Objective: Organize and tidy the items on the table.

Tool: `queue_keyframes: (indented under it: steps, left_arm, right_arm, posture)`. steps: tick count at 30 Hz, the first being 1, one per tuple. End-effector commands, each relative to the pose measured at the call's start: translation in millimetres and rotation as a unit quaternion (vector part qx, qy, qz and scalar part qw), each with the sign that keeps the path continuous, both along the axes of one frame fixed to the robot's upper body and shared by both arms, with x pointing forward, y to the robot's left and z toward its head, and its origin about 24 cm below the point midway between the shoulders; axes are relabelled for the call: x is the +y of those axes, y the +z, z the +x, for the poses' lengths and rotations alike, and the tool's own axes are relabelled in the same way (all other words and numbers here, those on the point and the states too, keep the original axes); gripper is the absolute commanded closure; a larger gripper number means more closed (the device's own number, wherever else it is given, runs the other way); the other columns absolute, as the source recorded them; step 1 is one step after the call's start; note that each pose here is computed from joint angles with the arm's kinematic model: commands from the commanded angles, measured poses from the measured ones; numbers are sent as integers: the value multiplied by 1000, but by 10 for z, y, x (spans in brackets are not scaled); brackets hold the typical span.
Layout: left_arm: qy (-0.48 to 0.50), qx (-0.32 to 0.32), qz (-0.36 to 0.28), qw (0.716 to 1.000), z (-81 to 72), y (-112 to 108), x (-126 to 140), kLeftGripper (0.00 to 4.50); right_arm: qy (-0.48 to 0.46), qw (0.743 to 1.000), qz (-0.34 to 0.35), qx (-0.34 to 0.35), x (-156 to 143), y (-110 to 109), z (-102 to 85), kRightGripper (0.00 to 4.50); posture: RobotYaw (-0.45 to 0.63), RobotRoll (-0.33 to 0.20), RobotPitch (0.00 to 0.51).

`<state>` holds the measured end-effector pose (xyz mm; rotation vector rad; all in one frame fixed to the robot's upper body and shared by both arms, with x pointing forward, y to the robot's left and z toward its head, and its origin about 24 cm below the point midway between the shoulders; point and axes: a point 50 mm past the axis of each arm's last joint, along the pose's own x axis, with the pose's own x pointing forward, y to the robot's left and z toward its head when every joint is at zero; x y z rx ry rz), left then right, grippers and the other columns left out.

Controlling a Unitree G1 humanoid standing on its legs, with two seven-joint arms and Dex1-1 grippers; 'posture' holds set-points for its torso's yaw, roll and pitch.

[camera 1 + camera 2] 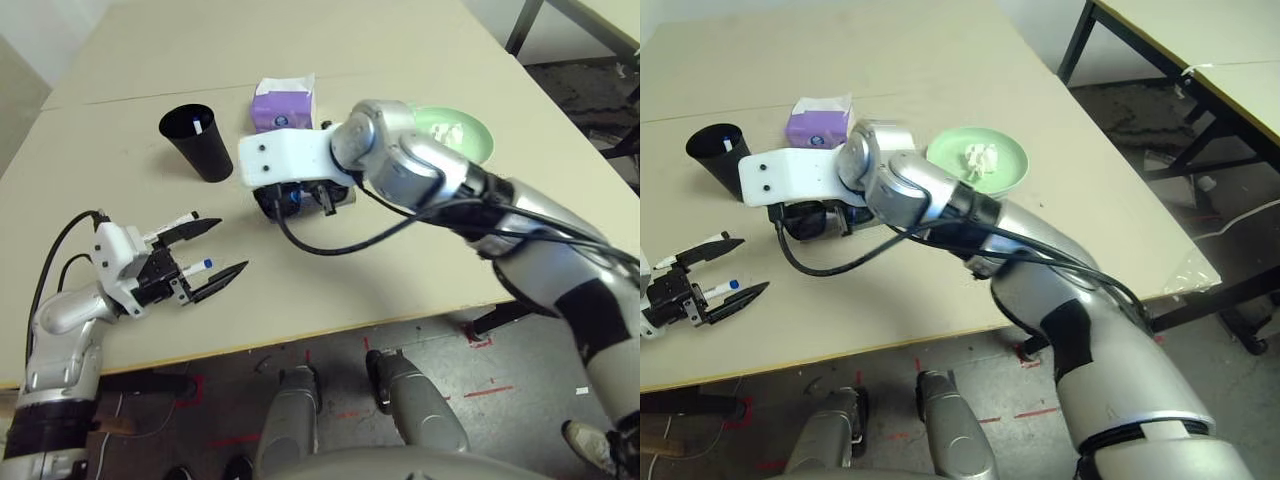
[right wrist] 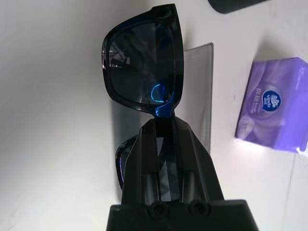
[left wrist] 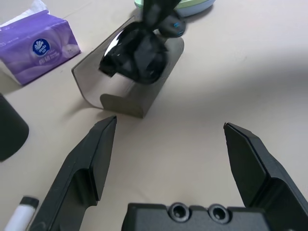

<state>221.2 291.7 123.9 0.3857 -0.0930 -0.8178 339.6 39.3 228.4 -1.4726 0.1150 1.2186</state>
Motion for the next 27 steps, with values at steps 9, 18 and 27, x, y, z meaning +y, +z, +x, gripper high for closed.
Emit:
queue_keyframes:
  steps: [9,18,27]
  left_arm:
    - [11,8,3,1000,-79,4,35,0]
    - [19,12,4,1000,-126,3,58,0]
    - [22,16,3,1000,-148,-16,62,0]
  right_arm:
    - [-37,998,20,-55,-28,180,355,4362]
    - [-43,998,32,-35,-4,71,377,4362]
    - [-20,999,40,-9,88,111,285,4362]
  posture:
    - [-55,0,206]
    - [-47,0,215]
    - [-52,0,213]
